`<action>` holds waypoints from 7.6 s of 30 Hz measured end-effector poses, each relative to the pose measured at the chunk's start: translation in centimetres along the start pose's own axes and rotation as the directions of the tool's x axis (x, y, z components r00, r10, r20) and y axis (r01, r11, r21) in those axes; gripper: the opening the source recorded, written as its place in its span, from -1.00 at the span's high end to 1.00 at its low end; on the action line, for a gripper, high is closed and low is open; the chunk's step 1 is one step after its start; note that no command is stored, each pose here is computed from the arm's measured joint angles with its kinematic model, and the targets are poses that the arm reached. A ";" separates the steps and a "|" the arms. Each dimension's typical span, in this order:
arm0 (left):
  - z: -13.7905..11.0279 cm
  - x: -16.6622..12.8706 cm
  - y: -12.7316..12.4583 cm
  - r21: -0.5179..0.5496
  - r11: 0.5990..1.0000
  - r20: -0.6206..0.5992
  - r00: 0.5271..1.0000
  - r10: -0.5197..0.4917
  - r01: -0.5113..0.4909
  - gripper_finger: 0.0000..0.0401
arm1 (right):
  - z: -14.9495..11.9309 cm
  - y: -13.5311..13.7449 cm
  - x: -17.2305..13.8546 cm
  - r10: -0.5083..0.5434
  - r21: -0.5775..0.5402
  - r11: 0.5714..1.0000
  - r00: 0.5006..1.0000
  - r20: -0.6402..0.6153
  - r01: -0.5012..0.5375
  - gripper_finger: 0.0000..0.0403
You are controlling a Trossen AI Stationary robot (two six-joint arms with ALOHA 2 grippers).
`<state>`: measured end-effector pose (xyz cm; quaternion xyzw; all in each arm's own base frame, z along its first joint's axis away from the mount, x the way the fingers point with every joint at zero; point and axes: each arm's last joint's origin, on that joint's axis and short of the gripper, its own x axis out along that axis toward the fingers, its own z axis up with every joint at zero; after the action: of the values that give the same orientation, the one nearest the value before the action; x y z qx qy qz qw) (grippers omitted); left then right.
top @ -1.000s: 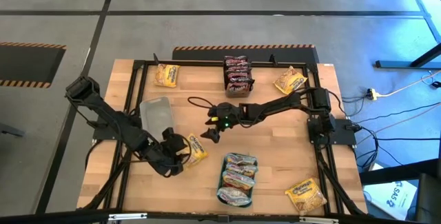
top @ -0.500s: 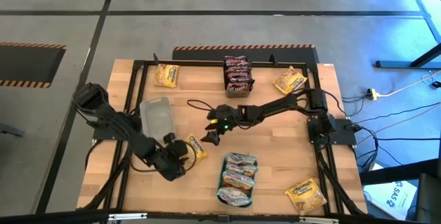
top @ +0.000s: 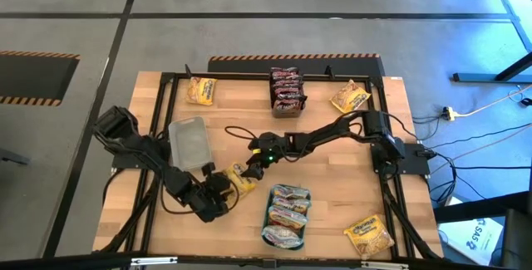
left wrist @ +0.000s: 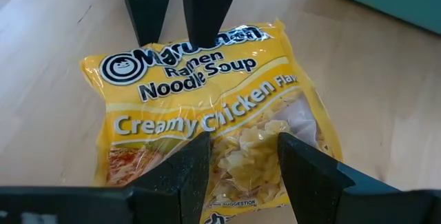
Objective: Sort Maruchan noodles
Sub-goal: Put the yellow noodle pack into the white bin
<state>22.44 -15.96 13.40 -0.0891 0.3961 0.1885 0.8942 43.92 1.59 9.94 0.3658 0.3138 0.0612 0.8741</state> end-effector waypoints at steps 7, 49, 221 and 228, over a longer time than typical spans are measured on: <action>0.0 0.1 -0.2 0.002 1.000 0.031 1.000 0.001 -0.001 0.18 | -0.1 0.1 0.1 -0.007 0.010 1.000 1.000 0.010 0.007 -0.94; 1.1 0.4 -0.4 0.051 0.999 0.135 0.991 -0.002 -0.004 0.18 | -0.3 3.3 1.3 0.059 -0.126 0.991 0.996 0.067 -0.050 -0.10; 5.5 -10.5 20.7 0.094 0.907 -0.263 0.868 0.421 -0.411 0.61 | 0.7 11.7 -7.6 -0.240 -0.751 0.606 0.960 0.141 0.262 -0.21; 6.2 -9.7 20.9 0.050 0.915 -0.283 0.873 0.398 -0.401 0.61 | 0.5 11.5 -7.6 -0.255 -0.772 0.582 0.959 0.126 0.256 -0.21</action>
<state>12.11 2.45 24.50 -0.0365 0.5304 0.3562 0.7684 39.58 7.07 21.88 -0.0988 0.3046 0.0649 0.9451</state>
